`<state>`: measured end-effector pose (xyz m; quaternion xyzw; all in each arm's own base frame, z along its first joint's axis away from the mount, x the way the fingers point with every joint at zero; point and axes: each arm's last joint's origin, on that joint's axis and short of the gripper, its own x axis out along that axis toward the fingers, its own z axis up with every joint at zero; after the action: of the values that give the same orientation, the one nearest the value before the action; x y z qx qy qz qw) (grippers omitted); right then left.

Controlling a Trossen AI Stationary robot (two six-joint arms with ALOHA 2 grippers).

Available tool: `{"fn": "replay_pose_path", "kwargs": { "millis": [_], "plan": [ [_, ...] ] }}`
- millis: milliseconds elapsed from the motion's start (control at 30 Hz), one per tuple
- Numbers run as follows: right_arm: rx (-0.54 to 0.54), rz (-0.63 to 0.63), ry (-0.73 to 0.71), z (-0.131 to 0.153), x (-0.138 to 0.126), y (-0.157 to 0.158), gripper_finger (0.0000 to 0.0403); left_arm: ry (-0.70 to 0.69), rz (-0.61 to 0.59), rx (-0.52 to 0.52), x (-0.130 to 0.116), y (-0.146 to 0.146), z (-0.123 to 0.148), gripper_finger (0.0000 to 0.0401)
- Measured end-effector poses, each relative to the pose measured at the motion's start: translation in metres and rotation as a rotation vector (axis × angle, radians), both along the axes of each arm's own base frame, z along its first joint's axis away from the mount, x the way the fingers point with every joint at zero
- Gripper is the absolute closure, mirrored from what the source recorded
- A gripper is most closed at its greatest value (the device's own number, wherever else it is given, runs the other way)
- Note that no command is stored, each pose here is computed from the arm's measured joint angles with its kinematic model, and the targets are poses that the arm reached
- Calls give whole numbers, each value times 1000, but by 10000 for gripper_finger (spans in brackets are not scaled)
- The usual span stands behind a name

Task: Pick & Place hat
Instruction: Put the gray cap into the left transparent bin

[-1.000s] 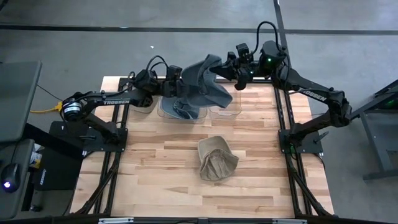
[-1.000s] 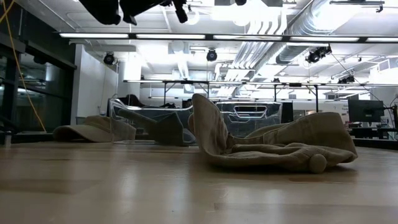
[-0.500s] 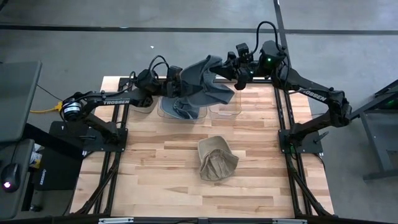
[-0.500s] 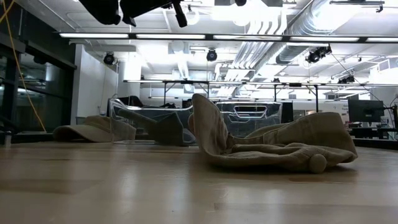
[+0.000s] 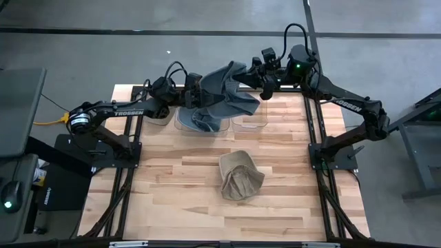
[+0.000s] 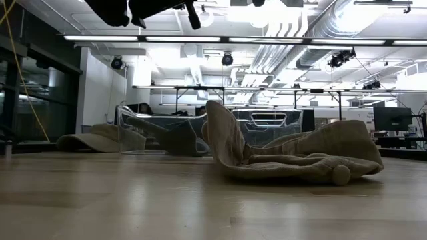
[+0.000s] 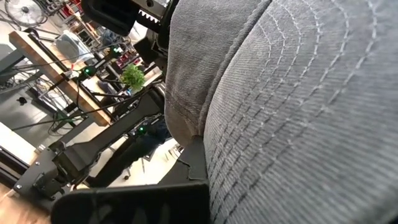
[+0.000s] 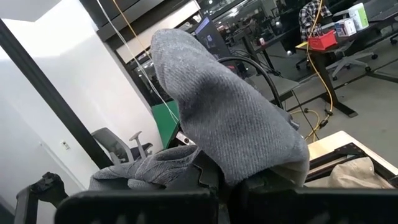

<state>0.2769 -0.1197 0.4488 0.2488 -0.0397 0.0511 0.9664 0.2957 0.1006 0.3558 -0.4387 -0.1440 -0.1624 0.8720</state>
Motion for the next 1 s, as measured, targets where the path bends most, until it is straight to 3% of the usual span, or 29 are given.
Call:
{"fn": "replay_pose_path", "kwargs": {
  "millis": [233, 667, 1000],
  "plan": [
    [-12, 0, -1, 0, 0, 0, 383, 0, 0, 0, 0, 0, 0, 401],
    [-18, 53, 0, 0, -1, 2, 246, 11, 0, -8, 0, 0, -1, 401],
    [-26, 90, -6, 4, -7, 4, 230, 14, 11, -15, 1, 1, -1, 401]
  ]
}}
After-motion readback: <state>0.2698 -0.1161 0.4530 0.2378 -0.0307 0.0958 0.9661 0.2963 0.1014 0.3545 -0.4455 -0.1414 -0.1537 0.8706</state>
